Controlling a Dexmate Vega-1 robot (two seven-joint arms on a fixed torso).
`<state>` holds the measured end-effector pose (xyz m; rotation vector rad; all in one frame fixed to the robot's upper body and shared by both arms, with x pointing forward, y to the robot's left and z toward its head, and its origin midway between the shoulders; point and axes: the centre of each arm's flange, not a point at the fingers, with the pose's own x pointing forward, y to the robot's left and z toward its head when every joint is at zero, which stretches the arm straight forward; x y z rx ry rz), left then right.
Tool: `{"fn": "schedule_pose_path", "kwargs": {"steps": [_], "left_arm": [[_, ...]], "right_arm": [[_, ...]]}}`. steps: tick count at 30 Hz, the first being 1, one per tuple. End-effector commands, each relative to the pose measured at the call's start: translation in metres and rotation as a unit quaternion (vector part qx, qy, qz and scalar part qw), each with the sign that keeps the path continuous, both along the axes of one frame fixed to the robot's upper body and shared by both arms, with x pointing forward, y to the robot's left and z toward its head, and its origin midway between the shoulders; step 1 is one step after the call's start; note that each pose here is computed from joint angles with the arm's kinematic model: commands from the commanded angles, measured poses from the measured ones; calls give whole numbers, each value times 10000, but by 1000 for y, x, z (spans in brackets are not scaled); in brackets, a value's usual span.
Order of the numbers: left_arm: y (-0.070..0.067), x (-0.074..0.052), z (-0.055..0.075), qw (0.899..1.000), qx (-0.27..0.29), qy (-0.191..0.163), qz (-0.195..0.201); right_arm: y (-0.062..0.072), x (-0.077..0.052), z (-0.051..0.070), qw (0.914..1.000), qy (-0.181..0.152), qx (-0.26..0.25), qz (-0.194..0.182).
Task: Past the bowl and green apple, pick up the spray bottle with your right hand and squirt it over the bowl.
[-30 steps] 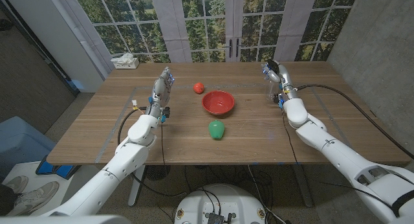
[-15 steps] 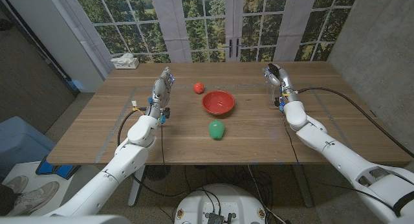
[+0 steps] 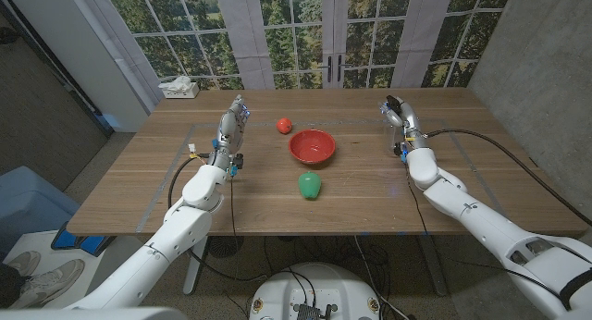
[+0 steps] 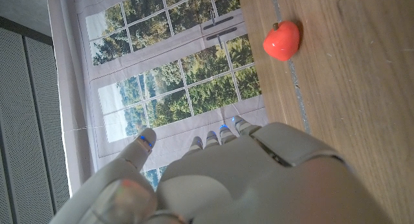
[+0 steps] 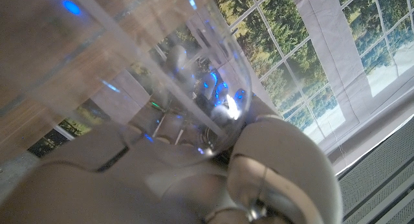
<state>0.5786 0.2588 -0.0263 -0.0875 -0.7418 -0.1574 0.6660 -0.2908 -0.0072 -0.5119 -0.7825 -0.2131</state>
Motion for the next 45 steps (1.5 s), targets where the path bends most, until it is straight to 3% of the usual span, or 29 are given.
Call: {"fn": "schedule_pose_path", "kwargs": {"steps": [1, 14, 28, 45], "left_arm": [[-1, -1, 0, 10000, 15, 5, 11], [-2, 2, 2, 10000, 26, 19, -8], [-2, 5, 5, 10000, 35, 10, -26], [-1, 11, 10, 10000, 75, 7, -49]], "right_arm": [[-5, 3, -9, 9998, -37, 112, -170], [-9, 7, -20, 9991, -15, 81, -407], [-11, 4, -24, 9981, -157, 98, -589], [-24, -3, -39, 9945, -517, 651, -642]]}}
